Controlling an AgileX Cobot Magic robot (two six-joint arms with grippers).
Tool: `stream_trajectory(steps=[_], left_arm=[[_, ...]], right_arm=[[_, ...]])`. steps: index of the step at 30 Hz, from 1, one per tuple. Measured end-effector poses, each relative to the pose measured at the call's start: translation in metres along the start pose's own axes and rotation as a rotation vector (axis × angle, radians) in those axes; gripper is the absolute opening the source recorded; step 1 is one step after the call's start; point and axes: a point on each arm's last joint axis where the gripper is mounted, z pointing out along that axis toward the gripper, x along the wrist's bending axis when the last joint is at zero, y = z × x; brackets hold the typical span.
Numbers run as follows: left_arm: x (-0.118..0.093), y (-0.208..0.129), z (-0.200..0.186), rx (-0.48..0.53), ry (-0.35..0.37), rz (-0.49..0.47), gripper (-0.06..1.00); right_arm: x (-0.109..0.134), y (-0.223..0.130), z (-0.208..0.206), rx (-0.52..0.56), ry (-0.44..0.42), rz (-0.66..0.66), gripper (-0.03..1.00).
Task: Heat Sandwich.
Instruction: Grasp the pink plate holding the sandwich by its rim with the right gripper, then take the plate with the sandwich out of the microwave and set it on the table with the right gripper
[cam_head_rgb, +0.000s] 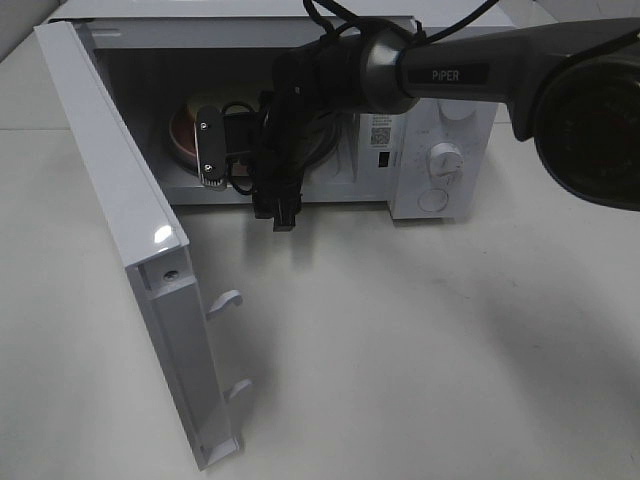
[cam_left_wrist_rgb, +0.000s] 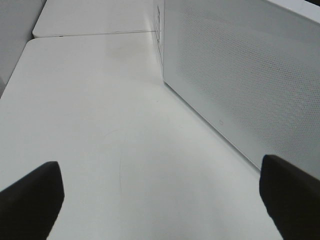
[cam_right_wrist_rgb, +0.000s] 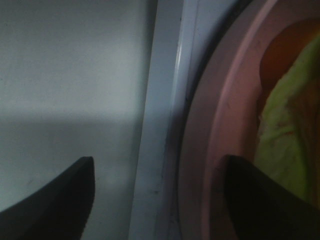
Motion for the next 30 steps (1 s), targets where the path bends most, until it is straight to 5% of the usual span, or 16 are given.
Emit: stream_trajectory(steps=[8, 30], left_arm=[[0.000, 0.000, 0.000, 0.000, 0.000, 0.000, 1.00], [0.000, 0.000, 0.000, 0.000, 0.000, 0.000, 1.00]], right_arm=[[-0.006, 0.001, -0.007, -0.001, -0.024, -0.019, 0.17], [-0.007, 0.001, -0.014, 0.008, -0.010, -0.107, 0.13]])
